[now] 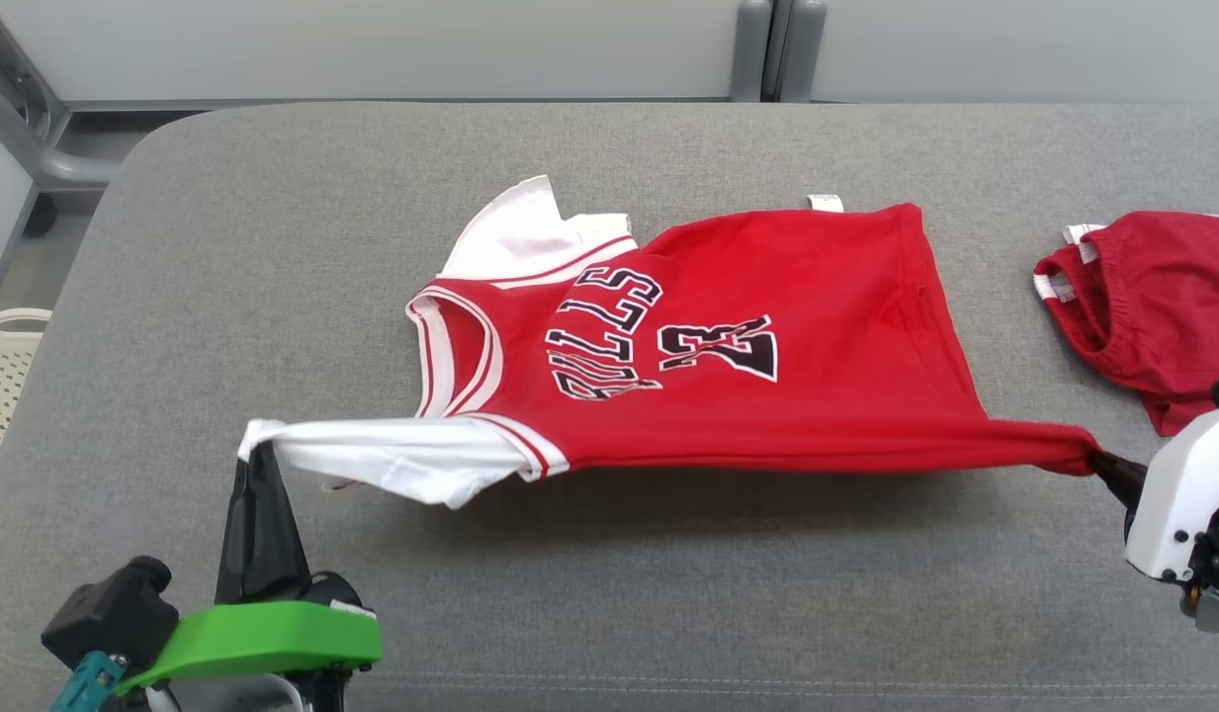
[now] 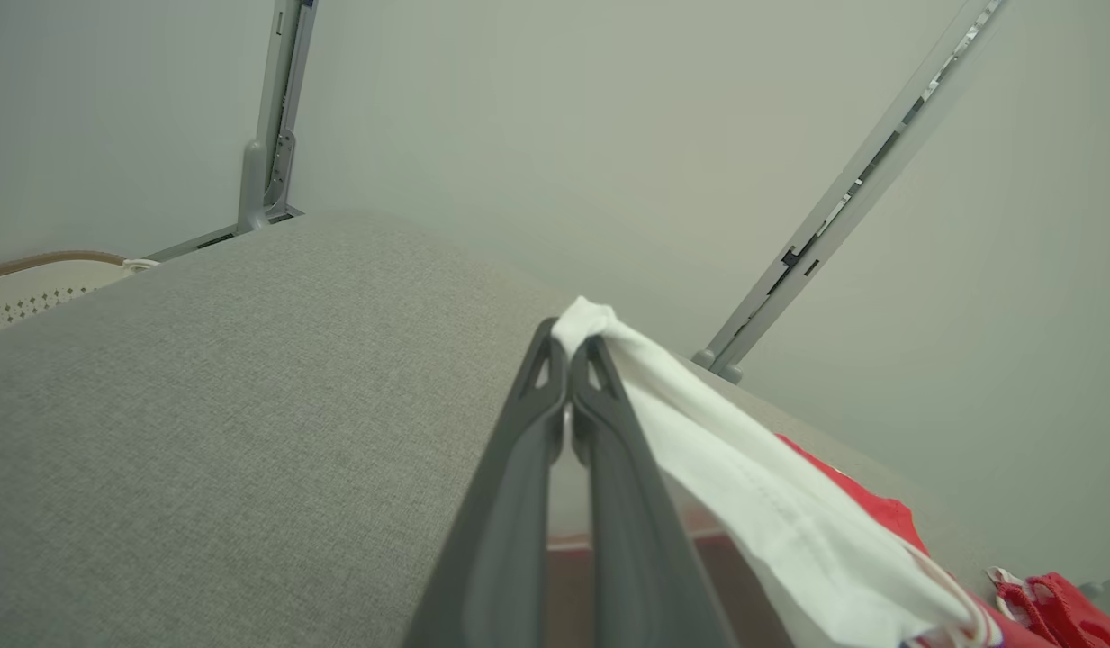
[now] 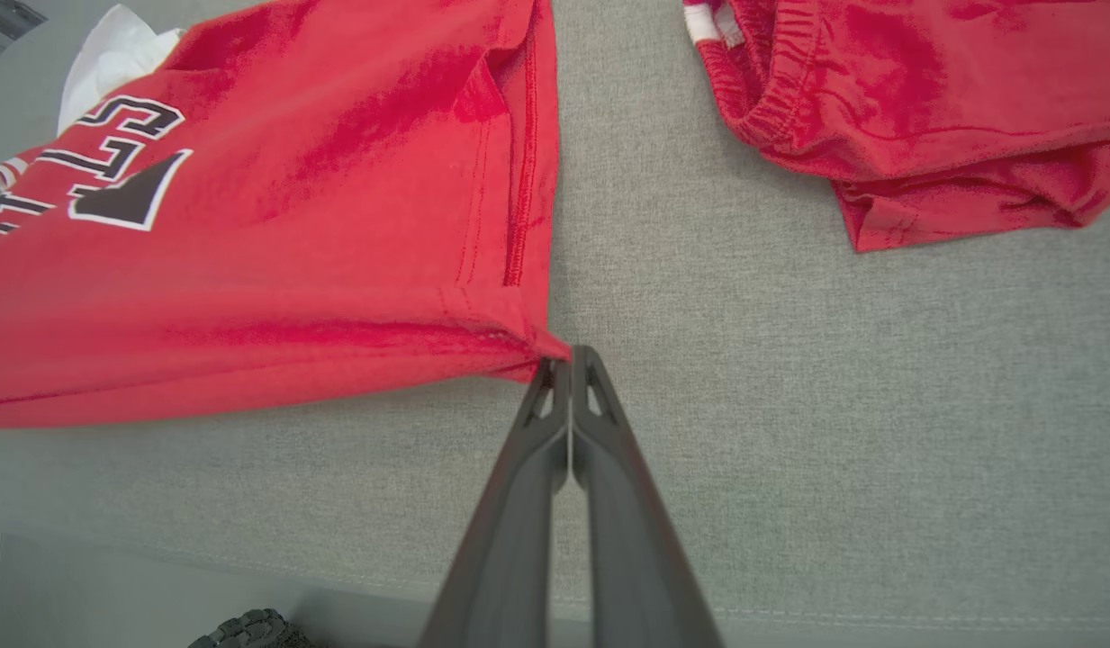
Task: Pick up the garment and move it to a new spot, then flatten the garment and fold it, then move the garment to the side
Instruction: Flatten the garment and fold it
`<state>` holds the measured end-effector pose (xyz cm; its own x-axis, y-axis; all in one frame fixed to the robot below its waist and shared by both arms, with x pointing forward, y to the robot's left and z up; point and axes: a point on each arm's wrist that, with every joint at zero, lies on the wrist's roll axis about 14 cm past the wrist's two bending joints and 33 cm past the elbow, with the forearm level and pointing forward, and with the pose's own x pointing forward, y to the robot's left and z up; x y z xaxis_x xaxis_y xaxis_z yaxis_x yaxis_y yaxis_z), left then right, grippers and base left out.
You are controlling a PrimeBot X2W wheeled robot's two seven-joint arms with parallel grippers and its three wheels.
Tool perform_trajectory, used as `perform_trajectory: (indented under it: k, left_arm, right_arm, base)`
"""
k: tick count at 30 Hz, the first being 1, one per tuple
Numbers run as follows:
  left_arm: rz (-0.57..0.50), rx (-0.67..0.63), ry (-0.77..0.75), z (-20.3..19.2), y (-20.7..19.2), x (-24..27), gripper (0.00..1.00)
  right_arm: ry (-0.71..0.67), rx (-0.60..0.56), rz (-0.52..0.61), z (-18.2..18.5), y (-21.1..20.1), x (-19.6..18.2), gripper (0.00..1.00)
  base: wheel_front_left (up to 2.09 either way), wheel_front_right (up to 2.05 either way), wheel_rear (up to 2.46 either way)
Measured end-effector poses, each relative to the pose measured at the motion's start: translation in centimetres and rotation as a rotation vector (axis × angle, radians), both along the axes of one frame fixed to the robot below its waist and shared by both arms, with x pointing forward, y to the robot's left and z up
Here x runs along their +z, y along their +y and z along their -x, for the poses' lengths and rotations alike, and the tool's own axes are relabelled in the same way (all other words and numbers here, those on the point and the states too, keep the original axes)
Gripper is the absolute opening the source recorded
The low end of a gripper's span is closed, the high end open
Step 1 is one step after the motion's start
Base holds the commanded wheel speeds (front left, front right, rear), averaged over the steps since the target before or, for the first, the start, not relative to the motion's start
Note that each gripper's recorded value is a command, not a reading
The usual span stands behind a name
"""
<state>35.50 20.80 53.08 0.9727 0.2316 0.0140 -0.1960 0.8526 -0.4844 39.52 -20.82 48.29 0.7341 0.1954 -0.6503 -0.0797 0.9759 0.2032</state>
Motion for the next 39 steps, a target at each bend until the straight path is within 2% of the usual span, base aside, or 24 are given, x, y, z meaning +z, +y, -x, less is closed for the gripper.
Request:
perform_trajectory:
  k: [6,13,19,30,35,39]
  left_arm:
    - [0.008,0.037,0.088,1.8,0.4,-2.5,0.00]
    - [0.004,0.081,0.187,4.0,1.4,-5.0,0.00]
    - [-0.033,0.106,0.225,5.4,2.4,-5.3,0.00]
    - [-0.063,0.073,0.282,5.8,1.8,-5.9,0.00]
    - [-0.131,0.008,0.358,5.9,1.4,-7.0,0.00]
    - [-0.268,-0.142,0.450,4.7,-0.1,-8.1,0.00]
  right_arm:
    - [0.160,0.020,0.025,3.0,0.3,-2.1,0.00]
    - [0.234,0.021,0.027,4.4,0.5,-2.9,0.00]
    - [0.250,0.011,0.027,4.8,0.4,-2.9,0.00]
    - [0.263,-0.008,0.017,5.5,0.1,-3.0,0.00]
    - [0.239,-0.019,-0.003,5.1,0.3,-3.0,0.00]
    - [0.258,-0.009,-0.006,5.0,0.7,-3.7,0.00]
  base:
    - [0.00,0.00,0.00]
    - [0.00,0.00,0.00]
    - [0.00,0.00,0.00]
    - [0.00,0.00,0.00]
    - [0.00,0.00,0.00]
    - [0.00,0.00,0.00]
